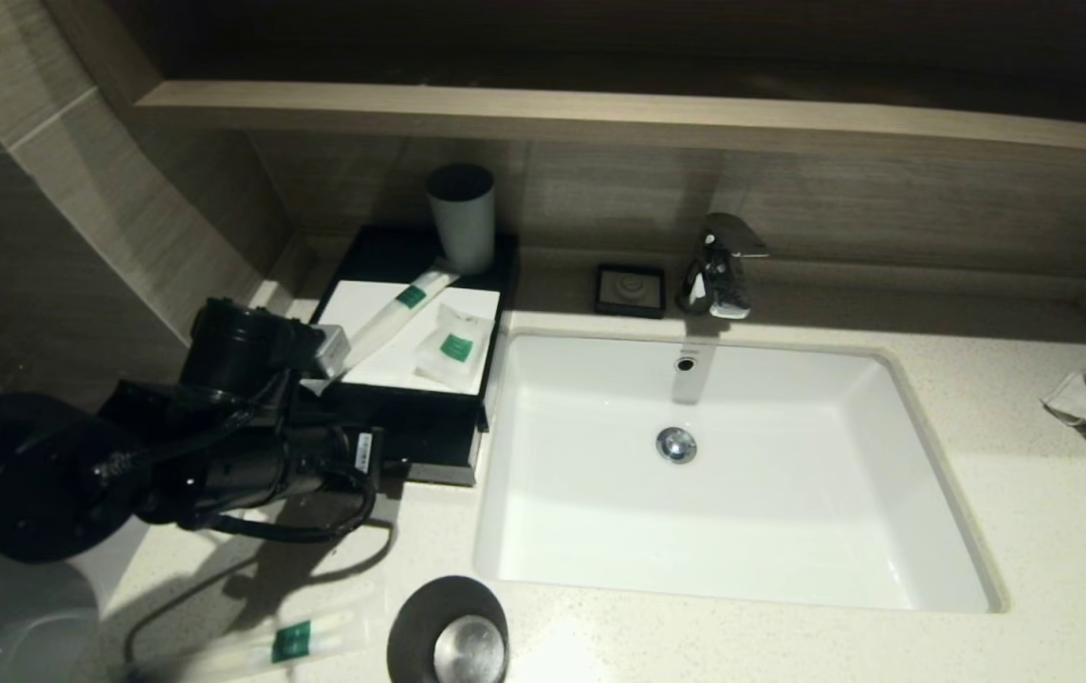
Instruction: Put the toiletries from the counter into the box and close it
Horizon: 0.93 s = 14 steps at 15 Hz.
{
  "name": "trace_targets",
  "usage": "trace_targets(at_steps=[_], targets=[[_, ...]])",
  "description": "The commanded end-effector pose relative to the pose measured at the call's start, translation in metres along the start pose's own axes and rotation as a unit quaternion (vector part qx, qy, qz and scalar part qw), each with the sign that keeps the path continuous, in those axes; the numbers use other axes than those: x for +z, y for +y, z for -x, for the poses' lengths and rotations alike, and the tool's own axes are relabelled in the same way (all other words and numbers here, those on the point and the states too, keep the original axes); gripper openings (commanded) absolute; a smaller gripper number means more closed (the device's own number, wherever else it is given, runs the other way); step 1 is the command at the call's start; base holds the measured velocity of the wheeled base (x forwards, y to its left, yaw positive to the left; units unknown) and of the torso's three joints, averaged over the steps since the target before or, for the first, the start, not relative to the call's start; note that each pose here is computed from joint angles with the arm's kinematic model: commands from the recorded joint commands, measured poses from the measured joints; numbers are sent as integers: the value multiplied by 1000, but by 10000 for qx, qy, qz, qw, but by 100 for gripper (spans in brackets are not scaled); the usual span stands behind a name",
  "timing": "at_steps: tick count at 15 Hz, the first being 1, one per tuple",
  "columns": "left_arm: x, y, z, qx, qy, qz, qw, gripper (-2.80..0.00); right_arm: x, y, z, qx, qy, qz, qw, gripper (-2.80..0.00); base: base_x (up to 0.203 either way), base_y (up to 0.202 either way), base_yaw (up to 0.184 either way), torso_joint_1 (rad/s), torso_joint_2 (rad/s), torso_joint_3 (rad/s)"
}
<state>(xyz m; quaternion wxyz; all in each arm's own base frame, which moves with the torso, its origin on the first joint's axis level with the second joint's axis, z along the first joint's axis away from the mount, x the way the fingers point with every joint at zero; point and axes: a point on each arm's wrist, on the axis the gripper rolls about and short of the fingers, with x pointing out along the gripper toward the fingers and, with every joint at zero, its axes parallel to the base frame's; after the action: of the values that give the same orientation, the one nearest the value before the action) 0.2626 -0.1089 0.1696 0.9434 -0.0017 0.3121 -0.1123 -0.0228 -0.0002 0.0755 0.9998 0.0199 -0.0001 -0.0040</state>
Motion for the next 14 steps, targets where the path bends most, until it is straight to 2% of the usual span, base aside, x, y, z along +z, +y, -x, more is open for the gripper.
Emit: trace_targets(at_steps=[1,14], targets=[[-1,0,1,11,59,-9,10000,-280,0,0,0,2,8,0,10000,-280,0,0,0,0,0,0],[-12,-3,16,-40,307,-134,9994,-280,0,0,0,2,8,0,10000,-280,0,0,0,0,0,0]])
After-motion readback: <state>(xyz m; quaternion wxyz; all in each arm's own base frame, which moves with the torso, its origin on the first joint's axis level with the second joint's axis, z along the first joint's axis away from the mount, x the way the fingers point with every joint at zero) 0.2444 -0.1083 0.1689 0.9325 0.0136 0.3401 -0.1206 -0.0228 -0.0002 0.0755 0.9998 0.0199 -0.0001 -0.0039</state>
